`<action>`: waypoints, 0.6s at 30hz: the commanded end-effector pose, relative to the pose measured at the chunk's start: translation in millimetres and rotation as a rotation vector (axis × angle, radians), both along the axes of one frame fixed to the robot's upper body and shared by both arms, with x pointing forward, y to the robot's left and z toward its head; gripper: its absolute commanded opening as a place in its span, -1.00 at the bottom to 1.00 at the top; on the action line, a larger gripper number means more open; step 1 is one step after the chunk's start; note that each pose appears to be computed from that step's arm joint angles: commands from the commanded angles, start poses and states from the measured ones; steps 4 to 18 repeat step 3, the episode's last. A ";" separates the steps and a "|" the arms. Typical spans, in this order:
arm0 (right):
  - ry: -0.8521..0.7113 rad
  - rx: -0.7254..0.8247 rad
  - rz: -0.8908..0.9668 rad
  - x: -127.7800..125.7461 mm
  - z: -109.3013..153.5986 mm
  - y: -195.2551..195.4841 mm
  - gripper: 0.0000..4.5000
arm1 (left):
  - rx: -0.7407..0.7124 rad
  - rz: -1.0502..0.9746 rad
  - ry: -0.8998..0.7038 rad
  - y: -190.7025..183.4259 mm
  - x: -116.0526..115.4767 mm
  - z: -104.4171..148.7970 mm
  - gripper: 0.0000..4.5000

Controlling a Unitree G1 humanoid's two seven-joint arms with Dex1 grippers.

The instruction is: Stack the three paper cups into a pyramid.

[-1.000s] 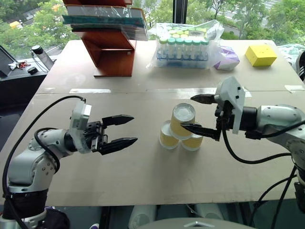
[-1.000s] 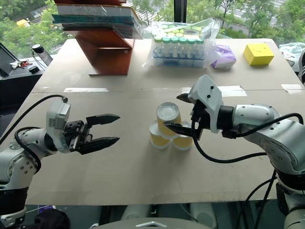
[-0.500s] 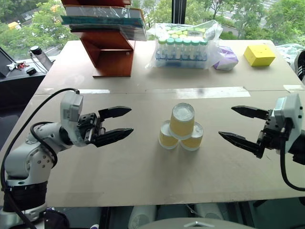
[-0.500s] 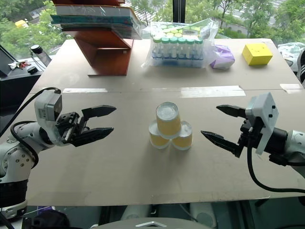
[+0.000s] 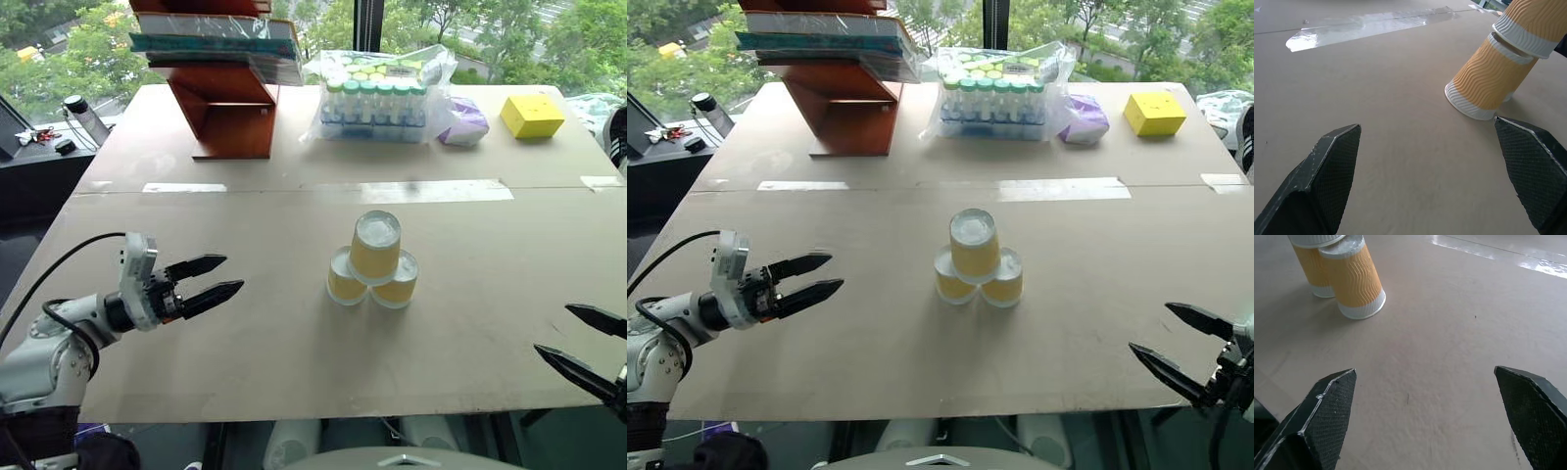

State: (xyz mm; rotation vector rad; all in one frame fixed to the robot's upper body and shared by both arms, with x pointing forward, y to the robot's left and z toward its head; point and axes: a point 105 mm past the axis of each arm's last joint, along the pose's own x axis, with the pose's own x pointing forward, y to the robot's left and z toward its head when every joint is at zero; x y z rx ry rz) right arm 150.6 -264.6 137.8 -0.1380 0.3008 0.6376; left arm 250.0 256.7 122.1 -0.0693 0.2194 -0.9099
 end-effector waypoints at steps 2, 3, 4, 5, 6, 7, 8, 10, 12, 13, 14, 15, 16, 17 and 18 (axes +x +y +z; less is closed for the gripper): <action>-0.034 -0.039 -0.010 -3.5 -6.5 -5.0 0.98 | 0.090 0.040 -0.024 9.7 -6.3 -11.3 1.00; -0.036 -0.040 -0.010 -2.7 -7.9 -4.1 0.98 | 0.099 0.037 -0.025 9.9 -6.3 -12.1 1.00; -0.036 -0.040 -0.010 -2.7 -7.9 -4.1 0.98 | 0.099 0.037 -0.025 9.9 -6.3 -12.1 1.00; -0.036 -0.040 -0.010 -2.7 -7.9 -4.1 0.98 | 0.099 0.037 -0.025 9.9 -6.3 -12.1 1.00; -0.036 -0.040 -0.010 -2.7 -7.9 -4.1 0.98 | 0.099 0.037 -0.025 9.9 -6.3 -12.1 1.00; -0.036 -0.040 -0.010 -2.7 -7.9 -4.1 0.98 | 0.099 0.037 -0.025 9.9 -6.3 -12.1 1.00; -0.036 -0.040 -0.010 -2.7 -7.9 -4.1 0.98 | 0.099 0.037 -0.025 9.9 -6.3 -12.1 1.00; -0.036 -0.040 -0.010 -2.7 -7.9 -4.1 0.98 | 0.099 0.037 -0.025 9.9 -6.3 -12.1 1.00; -0.036 -0.040 -0.010 -2.7 -7.9 -4.1 0.98 | 0.099 0.037 -0.025 9.9 -6.3 -12.1 1.00; -0.036 -0.040 -0.010 -2.7 -7.9 -4.1 0.98 | 0.099 0.037 -0.025 9.9 -6.3 -12.1 1.00; -0.036 -0.040 -0.010 -2.7 -7.9 -4.1 0.98 | 0.099 0.037 -0.025 9.9 -6.3 -12.1 1.00; -0.036 -0.040 -0.010 -2.7 -7.9 -4.1 0.98 | 0.099 0.037 -0.025 9.9 -6.3 -12.1 1.00; -0.036 -0.040 -0.010 -2.7 -7.9 -4.1 0.98 | 0.099 0.037 -0.025 9.9 -6.3 -12.1 1.00; -0.036 -0.040 -0.010 -2.7 -7.9 -4.1 0.98 | 0.099 0.037 -0.025 9.9 -6.3 -12.1 1.00; -0.036 -0.040 -0.010 -2.7 -7.9 -4.1 0.98 | 0.099 0.037 -0.025 9.9 -6.3 -12.1 1.00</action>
